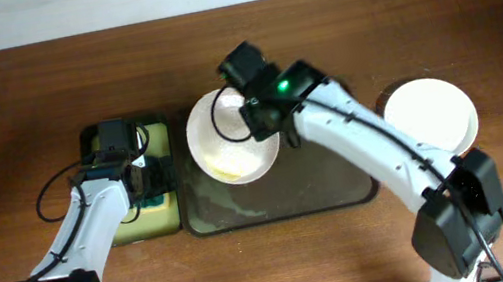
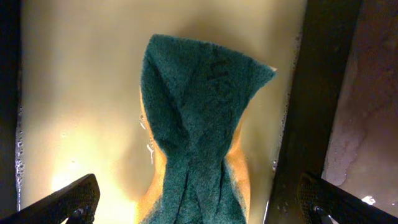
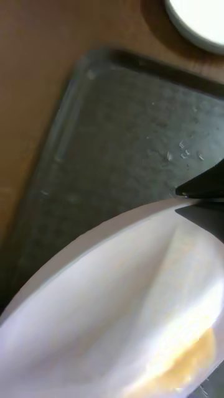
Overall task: Clean dirty plates on tray and stack at the side
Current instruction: 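Lift and tilt the pink plate with the right gripper, then carry the pink plate right and stack it on the plate pile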
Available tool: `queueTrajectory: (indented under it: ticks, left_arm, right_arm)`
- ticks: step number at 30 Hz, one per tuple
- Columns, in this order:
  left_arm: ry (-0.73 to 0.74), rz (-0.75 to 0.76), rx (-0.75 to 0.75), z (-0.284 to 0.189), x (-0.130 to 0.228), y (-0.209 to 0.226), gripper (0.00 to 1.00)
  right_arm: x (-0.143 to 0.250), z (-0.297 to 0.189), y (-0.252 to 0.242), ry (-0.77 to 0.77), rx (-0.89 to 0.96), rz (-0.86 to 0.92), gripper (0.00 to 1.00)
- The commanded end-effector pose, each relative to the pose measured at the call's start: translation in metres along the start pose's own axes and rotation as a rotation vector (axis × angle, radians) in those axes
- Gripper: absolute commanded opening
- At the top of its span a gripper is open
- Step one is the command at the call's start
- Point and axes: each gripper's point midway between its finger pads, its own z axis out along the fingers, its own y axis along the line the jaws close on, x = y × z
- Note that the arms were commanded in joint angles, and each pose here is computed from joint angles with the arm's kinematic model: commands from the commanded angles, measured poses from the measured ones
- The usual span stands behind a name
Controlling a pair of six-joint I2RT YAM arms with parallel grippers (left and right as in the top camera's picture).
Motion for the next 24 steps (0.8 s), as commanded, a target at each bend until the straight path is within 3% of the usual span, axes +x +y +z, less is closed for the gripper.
queueTrajectory:
  ticks: [1,3,6,8,11,18,20,21,22,24]
  left_arm:
    - [0.001,0.004,-0.012,0.001,0.002,0.003,0.99]
    - [0.001,0.003,-0.012,0.001,0.002,0.003,1.00]
    - [0.001,0.003,-0.012,0.001,0.002,0.003,0.99]
    - [0.001,0.004,-0.012,0.001,0.002,0.003,0.99]
    - [0.001,0.003,-0.012,0.001,0.002,0.003,0.99]
    - [0.001,0.003,-0.012,0.000,0.002,0.003,0.99]
    - [0.001,0.003,-0.012,0.001,0.002,0.003,0.99]
    - [0.001,0.003,-0.012,0.001,0.002,0.003,0.99]
    - [0.001,0.004,-0.012,0.001,0.002,0.003,0.99]
    - [0.001,0.003,-0.012,0.001,0.002,0.003,0.99]
  right_arm:
    - [-0.020,-0.024,-0.005,-0.126,0.139,-0.022,0.04]
    - [-0.024,-0.026,-0.007,-0.145,0.167,-0.015,0.04]
    - [-0.047,-0.060,-0.041,-0.294,0.510,-0.052,0.04]
    - [-0.058,-0.095,-0.017,-0.422,0.645,-0.120,0.04]
    - [-0.058,-0.126,0.048,-0.556,0.610,-0.216,0.04]
    - [-0.063,-0.123,0.025,-0.540,0.673,-0.177,0.04]
    - [-0.063,-0.097,0.035,-0.480,0.503,-0.199,0.04]
    - [-0.056,-0.068,0.043,-0.394,0.291,-0.158,0.04]
    - [-0.046,-0.039,0.038,-0.266,0.069,-0.042,0.04]
    - [-0.035,-0.015,0.014,-0.101,-0.202,0.108,0.04]
